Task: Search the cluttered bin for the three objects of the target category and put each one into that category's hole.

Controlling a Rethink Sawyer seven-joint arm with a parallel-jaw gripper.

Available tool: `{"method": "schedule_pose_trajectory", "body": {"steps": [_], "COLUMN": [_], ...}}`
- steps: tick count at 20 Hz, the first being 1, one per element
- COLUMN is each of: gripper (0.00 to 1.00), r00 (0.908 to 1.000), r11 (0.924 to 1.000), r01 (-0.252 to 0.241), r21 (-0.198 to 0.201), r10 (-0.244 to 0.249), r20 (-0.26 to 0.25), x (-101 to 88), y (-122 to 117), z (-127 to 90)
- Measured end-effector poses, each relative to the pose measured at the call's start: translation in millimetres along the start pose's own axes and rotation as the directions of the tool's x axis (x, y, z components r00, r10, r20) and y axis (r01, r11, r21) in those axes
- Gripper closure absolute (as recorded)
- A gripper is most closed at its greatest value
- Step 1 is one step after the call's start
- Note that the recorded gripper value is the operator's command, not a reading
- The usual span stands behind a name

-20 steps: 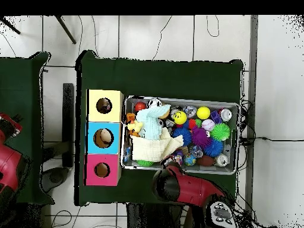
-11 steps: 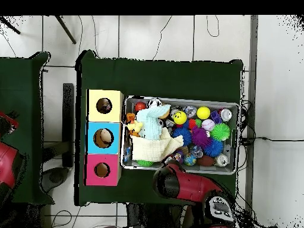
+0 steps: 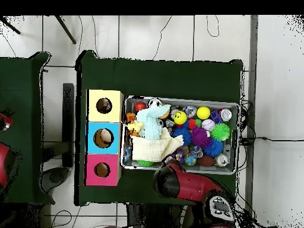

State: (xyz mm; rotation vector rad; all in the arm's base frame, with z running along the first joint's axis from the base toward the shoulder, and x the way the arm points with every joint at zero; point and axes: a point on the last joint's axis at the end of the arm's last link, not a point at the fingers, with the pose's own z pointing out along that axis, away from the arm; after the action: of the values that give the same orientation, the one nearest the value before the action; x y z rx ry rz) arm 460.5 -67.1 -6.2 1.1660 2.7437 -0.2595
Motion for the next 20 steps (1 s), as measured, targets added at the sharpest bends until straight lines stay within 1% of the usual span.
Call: {"method": "schedule_pose_trajectory", "body": {"steps": [7, 9, 12, 16, 20], "gripper": [1.0, 1.0, 1.0, 1.0, 1.0], "r00": [0.9996, 0.9988, 0.9982, 0.9975, 0.9973], "r11": [0.9999, 0.9995, 0.9993, 0.9986, 0.998], "r01": [-0.006, -0.013, -0.021, -0.042, -0.059], "r21": [-0.015, -0.027, -0.032, -0.031, -0.023], "r10": [0.006, 0.015, 0.023, 0.044, 0.06], "r20": [0.026, 0.046, 0.055, 0.055, 0.043], "x": [-10.5, -18.9, -23.8, -31.8, -37.5], "y": [4, 8, 11, 20, 32], "z": [-10, -19, -26, -37, -47]}}
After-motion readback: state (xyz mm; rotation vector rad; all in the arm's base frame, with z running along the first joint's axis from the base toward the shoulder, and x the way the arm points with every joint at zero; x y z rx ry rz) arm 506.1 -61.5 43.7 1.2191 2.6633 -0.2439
